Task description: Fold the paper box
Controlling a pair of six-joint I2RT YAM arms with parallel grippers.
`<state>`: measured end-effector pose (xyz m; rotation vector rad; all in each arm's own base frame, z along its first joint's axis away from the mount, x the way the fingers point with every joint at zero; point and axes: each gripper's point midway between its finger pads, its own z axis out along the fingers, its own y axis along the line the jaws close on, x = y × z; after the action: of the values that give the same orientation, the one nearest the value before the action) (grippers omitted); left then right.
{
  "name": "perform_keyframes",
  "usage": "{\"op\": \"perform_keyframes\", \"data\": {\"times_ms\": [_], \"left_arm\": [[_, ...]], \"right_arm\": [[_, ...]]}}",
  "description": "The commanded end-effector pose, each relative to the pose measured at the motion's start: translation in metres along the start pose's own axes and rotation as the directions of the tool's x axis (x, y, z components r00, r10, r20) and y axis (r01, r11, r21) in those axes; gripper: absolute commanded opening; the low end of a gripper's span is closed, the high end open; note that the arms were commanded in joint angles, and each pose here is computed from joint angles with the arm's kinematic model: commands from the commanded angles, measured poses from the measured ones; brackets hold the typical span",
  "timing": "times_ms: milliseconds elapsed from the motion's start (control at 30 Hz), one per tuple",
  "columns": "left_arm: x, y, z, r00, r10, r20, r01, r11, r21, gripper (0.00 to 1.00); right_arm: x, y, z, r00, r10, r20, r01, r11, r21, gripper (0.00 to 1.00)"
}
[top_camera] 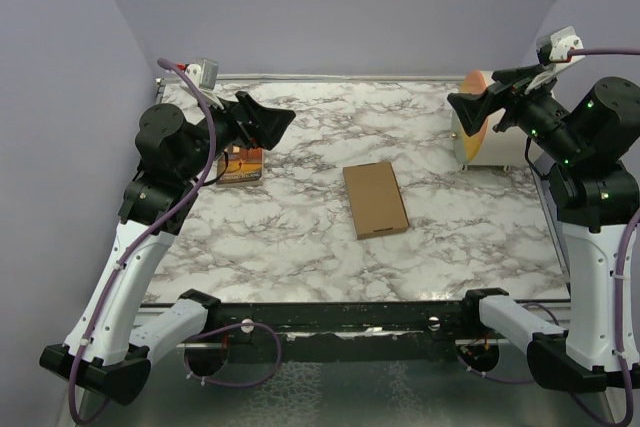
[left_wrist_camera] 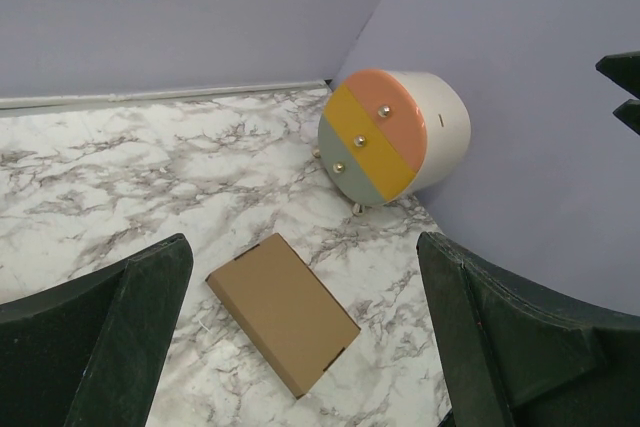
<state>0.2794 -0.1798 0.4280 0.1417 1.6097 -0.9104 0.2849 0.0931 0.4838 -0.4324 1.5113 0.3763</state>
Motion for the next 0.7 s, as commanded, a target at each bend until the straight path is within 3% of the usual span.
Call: {"op": "perform_keyframes", "data": {"times_ms": [0, 667], "left_arm": [[-0.0051, 0.0007, -0.0051, 1.0, 0.012, 0.023, -0.012, 1.0, -0.012, 0.99], [0.0014, 0.0043, -0.0014, 1.0, -0.003, 0.012, 0.003, 1.0, -0.011, 0.99]], "right_arm": [[-0.0033, 0.0001, -0.0032, 1.0, -0.011, 0.016, 0.011, 1.0, 0.001, 1.0], [0.0012, -0.0011, -0.0015, 1.0, -0.008, 0.008, 0.008, 1.0, 0.004, 1.0]]}}
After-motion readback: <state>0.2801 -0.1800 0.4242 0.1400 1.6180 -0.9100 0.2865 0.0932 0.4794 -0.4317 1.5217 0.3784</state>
